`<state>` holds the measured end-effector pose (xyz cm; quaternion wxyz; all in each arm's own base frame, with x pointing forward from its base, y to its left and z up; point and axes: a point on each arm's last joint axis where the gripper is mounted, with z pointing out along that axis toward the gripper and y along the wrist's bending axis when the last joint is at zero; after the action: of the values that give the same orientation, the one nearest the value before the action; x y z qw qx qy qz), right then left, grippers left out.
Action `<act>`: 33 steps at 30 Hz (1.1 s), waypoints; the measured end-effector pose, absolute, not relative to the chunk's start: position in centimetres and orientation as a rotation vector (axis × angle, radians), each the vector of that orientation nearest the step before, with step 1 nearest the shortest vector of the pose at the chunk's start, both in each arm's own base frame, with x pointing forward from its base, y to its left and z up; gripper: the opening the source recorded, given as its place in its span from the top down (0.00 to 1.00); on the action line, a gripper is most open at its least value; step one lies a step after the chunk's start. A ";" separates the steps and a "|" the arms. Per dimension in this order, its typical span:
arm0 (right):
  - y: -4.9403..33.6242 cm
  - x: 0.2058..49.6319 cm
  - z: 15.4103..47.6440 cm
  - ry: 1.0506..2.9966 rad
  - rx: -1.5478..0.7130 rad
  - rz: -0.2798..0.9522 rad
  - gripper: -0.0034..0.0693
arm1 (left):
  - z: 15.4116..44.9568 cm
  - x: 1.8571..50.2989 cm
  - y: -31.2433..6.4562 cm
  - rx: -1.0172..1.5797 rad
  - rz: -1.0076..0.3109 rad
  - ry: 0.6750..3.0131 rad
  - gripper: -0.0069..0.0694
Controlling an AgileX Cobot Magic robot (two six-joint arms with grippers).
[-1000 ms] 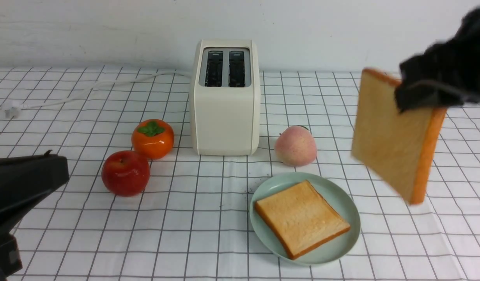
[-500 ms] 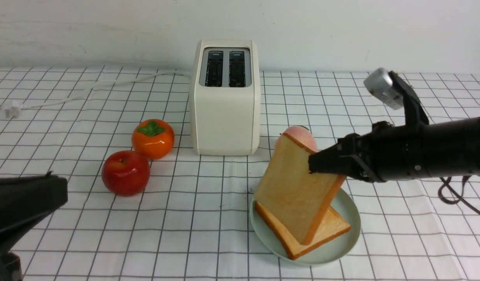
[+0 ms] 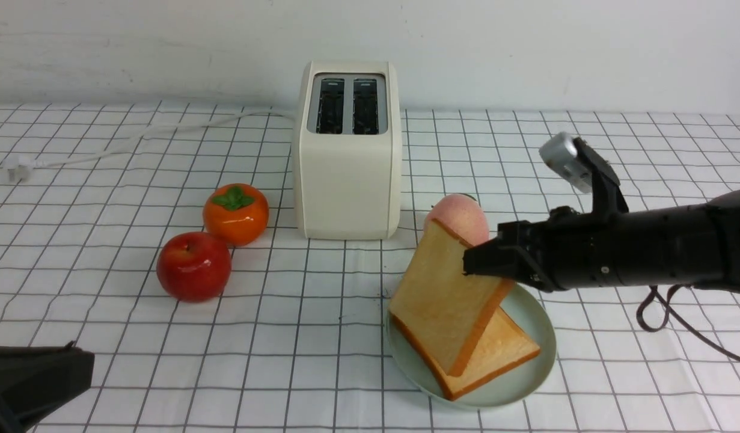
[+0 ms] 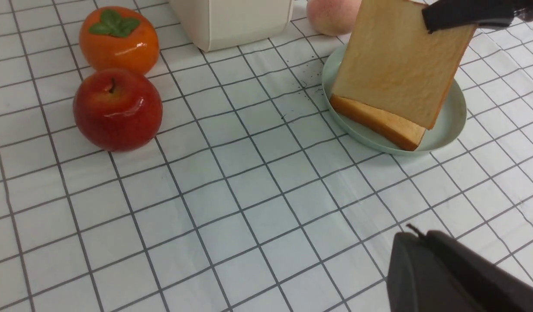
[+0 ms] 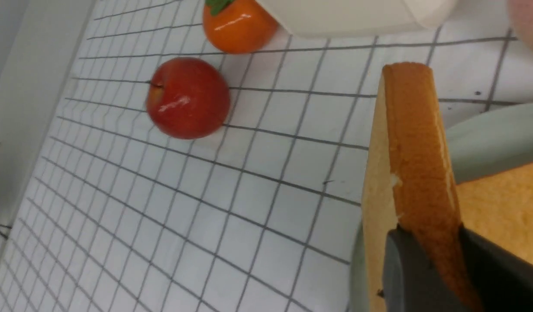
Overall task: Take toasted bread from bread machine on white checkered table place on plate.
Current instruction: 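Place the held slice of bread on top of the slice on the plate with the right gripper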
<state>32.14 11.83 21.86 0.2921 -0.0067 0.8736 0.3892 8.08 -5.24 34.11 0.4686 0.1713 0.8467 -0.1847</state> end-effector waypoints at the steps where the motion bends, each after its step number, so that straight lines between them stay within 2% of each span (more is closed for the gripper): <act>1: 11.8 32.3 21.5 2.337 -0.007 1.025 0.80 | 34.1 8.1 -5.2 0.420 -0.453 2.076 0.89; 7: 11.6 32.5 21.0 2.349 0.012 1.001 0.78 | 34.1 8.1 -5.3 0.418 -0.459 2.078 0.89; 8: 11.6 32.6 20.9 2.351 0.011 0.990 0.73 | 34.1 8.1 -5.3 0.418 -0.459 2.078 0.89; 9: 11.6 32.6 20.9 2.351 0.011 0.985 0.72 | 34.1 8.1 -5.3 0.418 -0.459 2.078 0.89; 13: 11.4 32.5 20.5 2.378 -0.058 0.923 0.51 | 34.1 8.1 -5.3 0.418 -0.459 2.078 0.88; 14: 11.4 32.5 20.5 2.380 -0.067 0.918 0.50 | 34.1 8.1 -5.3 0.418 -0.459 2.078 0.88; 15: 11.3 32.4 20.4 2.393 -0.110 0.892 0.42 | 34.1 8.1 -5.3 0.418 -0.459 2.078 0.88; 17: 11.3 32.2 20.2 2.406 -0.160 0.862 0.35 | 34.1 8.1 -5.3 0.418 -0.459 2.078 0.88; 26: 9.6 32.1 20.5 2.426 -0.234 0.765 0.32 | 34.1 8.1 -5.3 0.418 -0.460 2.077 0.88; 30: 7.4 32.0 22.0 2.404 -0.184 0.732 0.32 | 34.1 8.1 -5.3 0.418 -0.460 2.076 0.87; 33: 6.3 31.2 23.8 2.383 -0.168 0.760 0.32 | 34.2 8.1 -5.3 0.417 -0.461 2.071 0.87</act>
<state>31.22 6.28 23.79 0.3122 -0.0638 0.9031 0.2879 8.09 -5.28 34.16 0.4703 0.1701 0.8452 -0.1883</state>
